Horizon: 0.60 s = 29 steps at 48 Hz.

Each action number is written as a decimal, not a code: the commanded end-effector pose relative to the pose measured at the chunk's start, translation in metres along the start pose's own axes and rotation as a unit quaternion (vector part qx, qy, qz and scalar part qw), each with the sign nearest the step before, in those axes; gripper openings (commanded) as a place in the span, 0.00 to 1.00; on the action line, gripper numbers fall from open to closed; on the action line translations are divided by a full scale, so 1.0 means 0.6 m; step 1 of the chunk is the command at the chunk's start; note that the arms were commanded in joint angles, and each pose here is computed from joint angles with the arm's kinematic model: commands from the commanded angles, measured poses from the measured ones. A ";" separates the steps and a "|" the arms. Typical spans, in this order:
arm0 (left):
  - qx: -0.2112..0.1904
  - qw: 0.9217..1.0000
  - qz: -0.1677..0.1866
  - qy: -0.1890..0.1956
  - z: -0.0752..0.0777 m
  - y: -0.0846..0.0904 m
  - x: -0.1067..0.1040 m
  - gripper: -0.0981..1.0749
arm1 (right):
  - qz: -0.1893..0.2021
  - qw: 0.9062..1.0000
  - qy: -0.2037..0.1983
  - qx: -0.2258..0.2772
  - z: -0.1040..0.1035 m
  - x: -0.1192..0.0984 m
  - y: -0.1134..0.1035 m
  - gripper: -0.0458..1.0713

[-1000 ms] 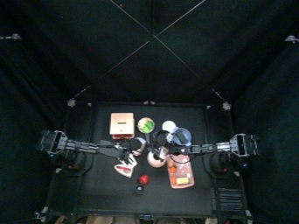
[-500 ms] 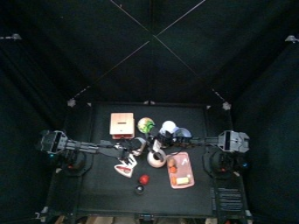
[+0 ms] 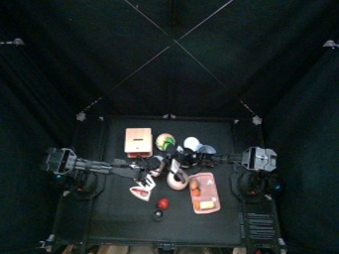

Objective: Put pairing knife back in holder

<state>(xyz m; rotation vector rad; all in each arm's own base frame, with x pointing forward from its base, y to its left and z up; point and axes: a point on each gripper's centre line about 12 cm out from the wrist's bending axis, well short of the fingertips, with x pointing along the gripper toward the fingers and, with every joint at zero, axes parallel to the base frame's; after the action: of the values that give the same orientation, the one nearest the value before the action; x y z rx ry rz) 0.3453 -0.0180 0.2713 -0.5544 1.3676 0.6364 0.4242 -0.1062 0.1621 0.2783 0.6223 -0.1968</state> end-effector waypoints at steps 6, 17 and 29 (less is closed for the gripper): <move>-0.006 1.000 -0.012 -0.013 0.010 -0.001 -0.016 0.52 | 0.029 0.999 -0.021 -0.005 0.029 -0.010 0.019 0.33; -0.007 1.000 -0.017 -0.016 0.017 -0.009 -0.021 0.52 | 0.035 0.999 -0.025 0.003 0.034 -0.011 0.022 0.33; -0.008 1.000 -0.012 -0.011 0.028 -0.019 -0.009 0.52 | 0.041 0.999 -0.024 0.003 0.033 -0.010 0.024 0.33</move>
<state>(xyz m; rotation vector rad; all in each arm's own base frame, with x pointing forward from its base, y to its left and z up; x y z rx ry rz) 0.3582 -0.0193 0.2694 -0.5594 1.3671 0.6389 0.4289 -0.0987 0.1674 0.3100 0.6046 -0.1387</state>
